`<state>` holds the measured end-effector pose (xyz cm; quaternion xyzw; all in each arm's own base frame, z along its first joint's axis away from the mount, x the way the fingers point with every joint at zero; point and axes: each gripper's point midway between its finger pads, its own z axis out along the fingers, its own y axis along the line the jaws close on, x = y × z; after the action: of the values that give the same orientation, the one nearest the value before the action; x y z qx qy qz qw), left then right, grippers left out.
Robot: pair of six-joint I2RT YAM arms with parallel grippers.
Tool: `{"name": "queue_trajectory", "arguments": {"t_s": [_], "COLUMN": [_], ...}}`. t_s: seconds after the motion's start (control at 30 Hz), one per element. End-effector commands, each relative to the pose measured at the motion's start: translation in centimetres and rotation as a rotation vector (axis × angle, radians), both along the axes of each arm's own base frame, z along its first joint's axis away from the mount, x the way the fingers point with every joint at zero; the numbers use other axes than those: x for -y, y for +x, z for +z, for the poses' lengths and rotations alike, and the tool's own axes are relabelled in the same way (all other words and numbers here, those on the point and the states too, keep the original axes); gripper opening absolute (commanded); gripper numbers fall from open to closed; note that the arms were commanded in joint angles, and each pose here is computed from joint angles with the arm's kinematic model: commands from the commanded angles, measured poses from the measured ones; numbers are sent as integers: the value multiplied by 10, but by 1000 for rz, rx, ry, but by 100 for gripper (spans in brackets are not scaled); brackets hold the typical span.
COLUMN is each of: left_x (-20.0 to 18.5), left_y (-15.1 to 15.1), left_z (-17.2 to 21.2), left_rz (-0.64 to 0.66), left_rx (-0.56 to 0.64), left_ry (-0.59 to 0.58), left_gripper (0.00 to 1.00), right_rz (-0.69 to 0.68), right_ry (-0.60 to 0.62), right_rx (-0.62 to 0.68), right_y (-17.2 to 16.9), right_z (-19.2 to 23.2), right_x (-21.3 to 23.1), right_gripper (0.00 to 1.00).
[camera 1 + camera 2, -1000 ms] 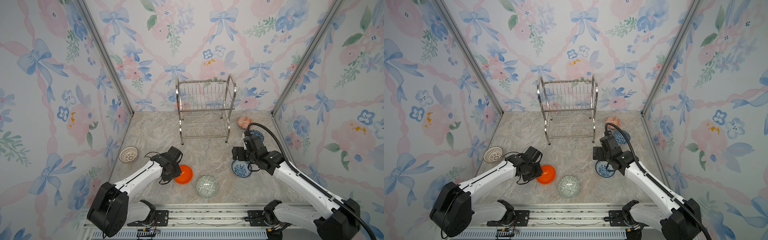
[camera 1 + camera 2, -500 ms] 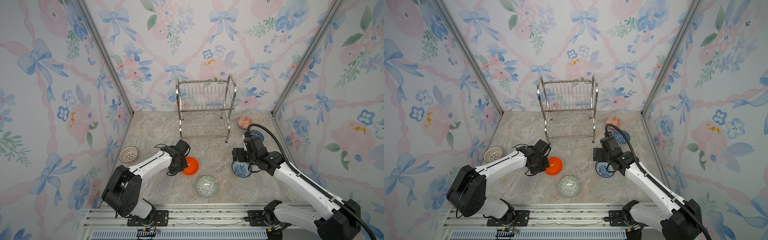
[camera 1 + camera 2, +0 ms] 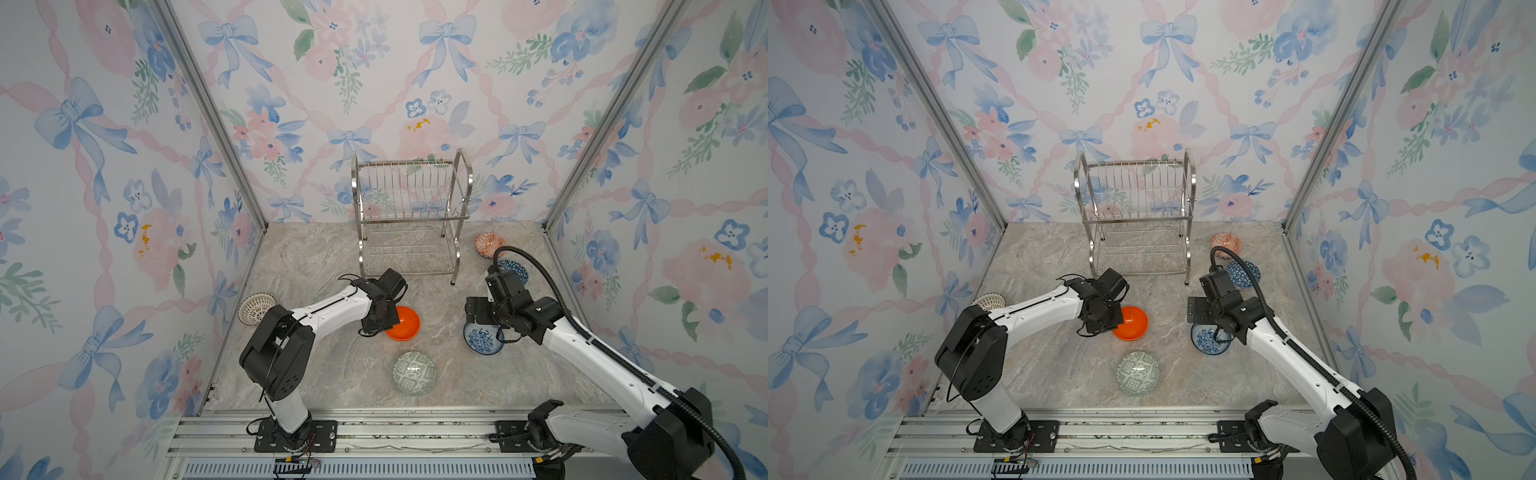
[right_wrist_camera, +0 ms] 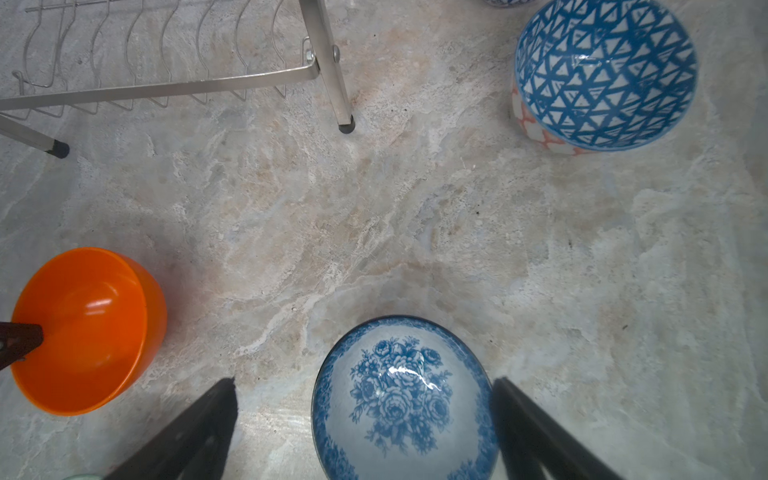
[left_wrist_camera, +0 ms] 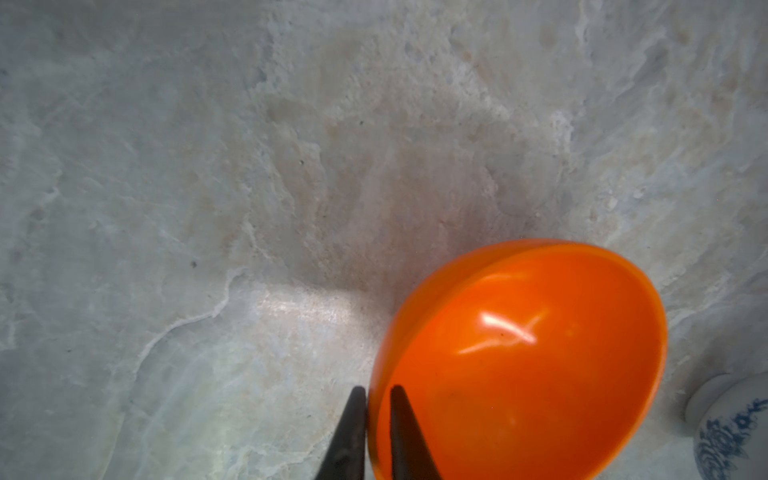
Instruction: Load the bowls into the dish rack
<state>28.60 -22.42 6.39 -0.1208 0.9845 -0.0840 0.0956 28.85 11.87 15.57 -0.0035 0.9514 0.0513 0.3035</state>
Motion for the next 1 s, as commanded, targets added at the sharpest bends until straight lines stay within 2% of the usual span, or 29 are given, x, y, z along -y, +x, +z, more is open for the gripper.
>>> {"name": "queue_trajectory", "arguments": {"t_s": [0.0,0.1,0.37,0.53,0.77,0.97], "left_x": [4,6,-4,3,32,28], "left_y": [8,10,-2,-20,-47,-64], "left_z": [2,2,25,36,34,28], "left_rz": [7,2,-11,-129,-337,-370], "left_rx": [3,4,57,83,103,112], "left_ry": [8,5,-20,-40,-7,25], "left_gripper": [20,33,46,46,44,41], "right_rz": [18,27,26,23,21,4], "right_ry": [15,2,-7,-17,-32,-33], "right_rx": [-26,-33,-32,-35,-40,-43], "right_y": [-2,-3,-4,-3,1,3], "right_z": [0,-2,-6,-10,-10,-12], "right_x": [-3,-3,-1,0,1,4], "right_gripper": [97,97,97,97,97,97]}}
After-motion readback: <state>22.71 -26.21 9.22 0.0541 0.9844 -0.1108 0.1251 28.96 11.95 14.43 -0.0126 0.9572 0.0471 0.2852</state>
